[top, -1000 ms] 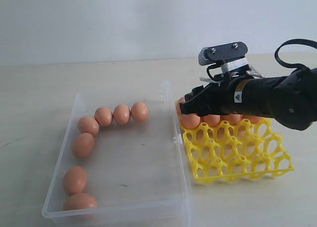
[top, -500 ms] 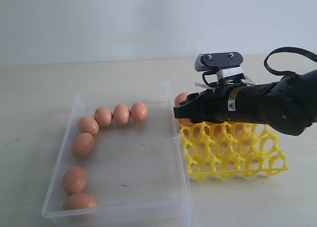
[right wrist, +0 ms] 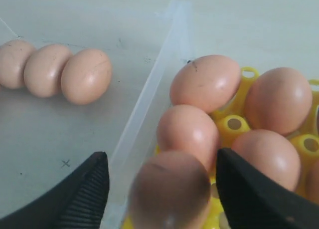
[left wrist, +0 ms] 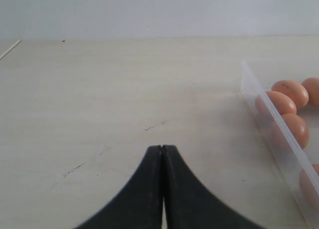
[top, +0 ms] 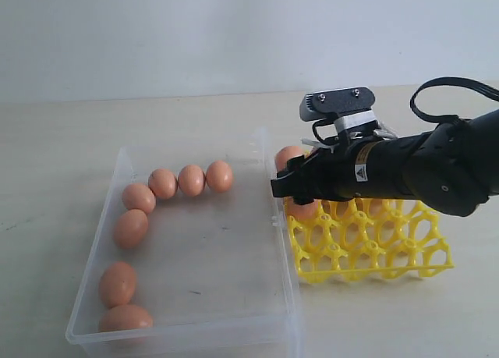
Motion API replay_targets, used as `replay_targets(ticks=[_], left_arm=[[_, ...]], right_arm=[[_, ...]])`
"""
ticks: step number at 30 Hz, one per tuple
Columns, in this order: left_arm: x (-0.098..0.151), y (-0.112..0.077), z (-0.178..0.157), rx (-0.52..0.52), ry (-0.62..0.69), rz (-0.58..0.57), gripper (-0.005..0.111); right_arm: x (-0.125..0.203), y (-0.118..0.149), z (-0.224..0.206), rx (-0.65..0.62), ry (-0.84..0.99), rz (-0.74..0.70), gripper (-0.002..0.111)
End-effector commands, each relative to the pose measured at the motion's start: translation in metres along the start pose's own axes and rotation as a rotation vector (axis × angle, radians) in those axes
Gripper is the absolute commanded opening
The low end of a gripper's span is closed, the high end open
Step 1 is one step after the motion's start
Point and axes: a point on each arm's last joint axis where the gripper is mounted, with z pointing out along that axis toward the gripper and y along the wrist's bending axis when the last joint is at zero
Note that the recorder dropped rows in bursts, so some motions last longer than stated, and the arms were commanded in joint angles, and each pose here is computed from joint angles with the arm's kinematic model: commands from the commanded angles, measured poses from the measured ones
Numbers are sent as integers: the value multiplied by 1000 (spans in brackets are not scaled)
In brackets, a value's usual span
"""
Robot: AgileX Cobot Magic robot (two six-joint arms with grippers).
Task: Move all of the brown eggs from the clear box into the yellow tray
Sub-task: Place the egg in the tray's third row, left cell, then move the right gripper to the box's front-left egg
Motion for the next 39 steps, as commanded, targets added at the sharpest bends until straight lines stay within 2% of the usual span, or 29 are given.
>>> replay_targets(ticks=[1, 3, 4, 6, 8, 9, 11, 15, 19, 22, 24, 27, 33, 35, 39], left_arm=[[-3, -1, -1, 10, -22, -3, 0], [-3, -1, -1, 10, -22, -3, 0], [-3, -1, -1, 10, -22, -3, 0], [-3, -1, -1, 10, -22, -3, 0], [-3, -1, -1, 10, -22, -3, 0], [-3, -1, -1, 10, -22, -3, 0], [-3, -1, -1, 10, -22, -3, 0], [-3, -1, -1, 10, -22, -3, 0], [-3, -1, -1, 10, -22, -3, 0], [-3, -1, -1, 10, -22, -3, 0], [-3, -1, -1, 10, -22, -3, 0], [-3, -1, -1, 10, -22, -3, 0], [-3, -1, -1, 10, -22, -3, 0], [-3, -1, -1, 10, -22, -3, 0], [-3, -1, -1, 10, -22, -3, 0]], right_arm=[[3, 1, 2, -6, 5, -10, 66], [-1, 1, -2, -4, -3, -15, 59], [-5, 1, -6, 0, -11, -16, 51], [-16, 6, -16, 7, -25, -25, 31], [-34, 15, -29, 6, -54, -45, 5], [-41, 23, -35, -3, -68, -58, 1], [-57, 42, -42, -22, -77, -90, 0], [-72, 87, -42, -77, 3, -92, 0], [-58, 133, -23, -207, 171, -74, 0], [-42, 153, 2, -286, 294, -56, 2], [-36, 159, 14, -320, 369, -5, 6], [-25, 167, 34, -358, 472, 68, 20], [-20, 178, 51, -418, 533, 156, 59], [-19, 178, 55, -418, 537, 158, 63], [-15, 178, 62, -410, 550, 154, 61]])
